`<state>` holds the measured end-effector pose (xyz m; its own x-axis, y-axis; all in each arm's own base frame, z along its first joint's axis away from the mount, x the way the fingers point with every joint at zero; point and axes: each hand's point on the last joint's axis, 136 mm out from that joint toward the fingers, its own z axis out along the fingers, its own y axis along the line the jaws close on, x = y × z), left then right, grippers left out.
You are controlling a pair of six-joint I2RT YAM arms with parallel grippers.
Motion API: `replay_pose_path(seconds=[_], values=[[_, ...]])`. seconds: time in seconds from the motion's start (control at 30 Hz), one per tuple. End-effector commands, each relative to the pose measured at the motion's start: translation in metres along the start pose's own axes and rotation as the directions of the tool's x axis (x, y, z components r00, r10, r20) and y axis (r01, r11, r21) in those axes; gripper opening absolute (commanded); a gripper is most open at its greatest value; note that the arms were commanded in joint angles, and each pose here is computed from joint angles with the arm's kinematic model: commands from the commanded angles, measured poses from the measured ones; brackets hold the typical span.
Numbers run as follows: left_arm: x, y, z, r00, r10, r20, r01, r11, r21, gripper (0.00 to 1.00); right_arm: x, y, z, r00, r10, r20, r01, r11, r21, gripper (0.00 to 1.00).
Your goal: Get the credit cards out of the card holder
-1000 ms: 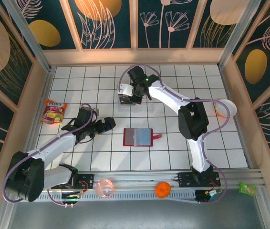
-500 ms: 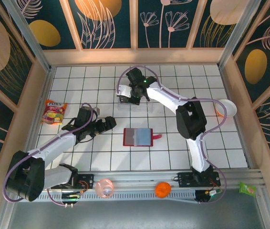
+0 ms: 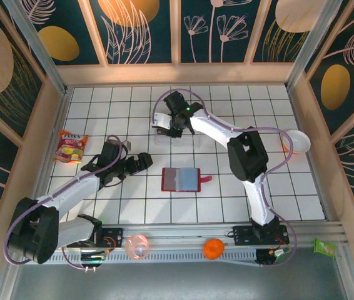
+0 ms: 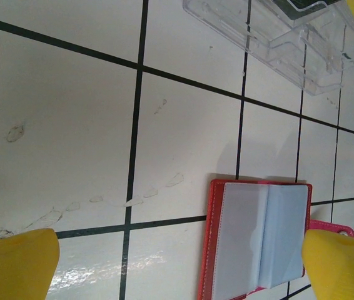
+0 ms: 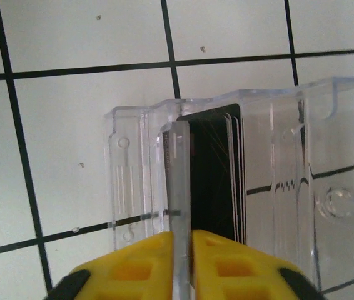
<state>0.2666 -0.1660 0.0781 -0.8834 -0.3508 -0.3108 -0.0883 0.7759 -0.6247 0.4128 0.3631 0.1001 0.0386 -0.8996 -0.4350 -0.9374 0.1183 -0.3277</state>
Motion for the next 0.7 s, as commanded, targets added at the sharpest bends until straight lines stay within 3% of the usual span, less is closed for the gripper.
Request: replay_pose_path(seconds=[0.0, 0.2, 0.37, 0.47, 0.53, 0.67], values=[[0.003, 0.002, 0.001, 1.0, -0.004, -0.01, 0.004, 1.0, 0.014, 0.99, -0.015, -0.015, -0.002, 0.998, 0.037, 0.058, -0.04, 0.998, 0.055, 0.26], [-0.002, -0.005, -0.002, 1.0, -0.001, 0.013, 0.001, 0.999, 0.037, 0.99, -0.053, -0.043, -0.045, 0.965, 0.112, 0.238, -0.149, 0.979, 0.142, 0.35], [-0.026, -0.022, -0.013, 0.995, 0.026, 0.099, -0.032, 0.998, 0.057, 0.99, -0.078, -0.062, -0.107, 0.856, 0.237, 0.46, -0.355, 0.915, 0.19, 0.42], [-0.049, -0.035, -0.022, 0.981, 0.052, 0.187, -0.064, 0.996, 0.06, 0.99, -0.084, -0.061, -0.149, 0.719, 0.341, 0.605, -0.502, 0.857, 0.115, 0.58], [-0.066, -0.041, -0.026, 0.967, 0.069, 0.246, -0.082, 0.996, 0.043, 0.99, -0.08, -0.058, -0.176, 0.591, 0.407, 0.696, -0.602, 0.797, 0.045, 0.62], [-0.093, -0.048, -0.034, 0.935, 0.095, 0.34, -0.103, 0.995, 0.004, 0.99, -0.05, -0.049, -0.208, 0.402, 0.5, 0.767, -0.753, 0.657, -0.033, 0.65]])
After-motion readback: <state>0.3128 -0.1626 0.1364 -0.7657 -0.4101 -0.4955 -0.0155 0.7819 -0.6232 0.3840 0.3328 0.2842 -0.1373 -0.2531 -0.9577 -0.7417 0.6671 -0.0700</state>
